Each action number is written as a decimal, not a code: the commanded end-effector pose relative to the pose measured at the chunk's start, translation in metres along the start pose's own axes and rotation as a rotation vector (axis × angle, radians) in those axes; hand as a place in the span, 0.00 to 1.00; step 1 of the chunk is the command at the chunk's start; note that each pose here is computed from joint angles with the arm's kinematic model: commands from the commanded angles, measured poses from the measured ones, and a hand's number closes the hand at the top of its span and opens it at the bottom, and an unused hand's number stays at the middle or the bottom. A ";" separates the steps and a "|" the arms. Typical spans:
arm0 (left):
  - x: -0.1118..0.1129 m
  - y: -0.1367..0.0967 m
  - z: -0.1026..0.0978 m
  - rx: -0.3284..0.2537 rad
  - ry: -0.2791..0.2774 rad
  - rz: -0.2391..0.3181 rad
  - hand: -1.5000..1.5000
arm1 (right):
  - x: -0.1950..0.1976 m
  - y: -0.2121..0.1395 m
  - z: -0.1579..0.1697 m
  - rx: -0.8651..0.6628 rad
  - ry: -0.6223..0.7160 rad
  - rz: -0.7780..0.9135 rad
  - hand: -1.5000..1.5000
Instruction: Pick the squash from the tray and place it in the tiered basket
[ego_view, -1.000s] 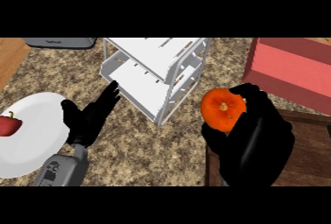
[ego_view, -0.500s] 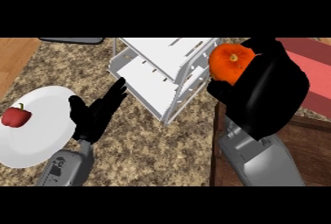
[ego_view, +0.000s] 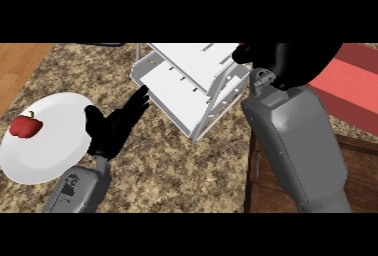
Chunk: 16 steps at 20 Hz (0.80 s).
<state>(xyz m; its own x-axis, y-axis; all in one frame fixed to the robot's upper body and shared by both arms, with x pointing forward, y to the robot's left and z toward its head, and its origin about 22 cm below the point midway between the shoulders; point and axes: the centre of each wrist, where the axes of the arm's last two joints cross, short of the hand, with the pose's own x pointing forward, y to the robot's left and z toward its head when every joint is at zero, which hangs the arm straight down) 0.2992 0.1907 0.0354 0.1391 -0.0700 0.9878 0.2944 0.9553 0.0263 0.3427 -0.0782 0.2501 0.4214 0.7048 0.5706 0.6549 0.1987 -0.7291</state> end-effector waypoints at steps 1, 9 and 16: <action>0.001 -0.008 -0.003 -0.015 -0.003 0.008 0.50 | 0.017 -0.007 -0.015 -0.007 0.249 -0.245 1.00; 0.005 -0.016 -0.010 -0.051 -0.022 -0.004 0.50 | 0.026 0.022 -0.032 0.053 0.180 -0.370 0.00; 0.012 -0.007 -0.010 -0.037 -0.023 0.002 0.50 | 0.050 0.038 -0.031 -0.113 0.055 -0.408 0.00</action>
<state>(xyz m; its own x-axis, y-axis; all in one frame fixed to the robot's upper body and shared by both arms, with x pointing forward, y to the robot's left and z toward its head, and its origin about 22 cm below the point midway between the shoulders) 0.3066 0.1761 0.0422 0.1180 -0.0642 0.9909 0.3305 0.9435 0.0217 0.3997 -0.0709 0.2608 0.1852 0.6448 0.7416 0.7620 0.3823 -0.5227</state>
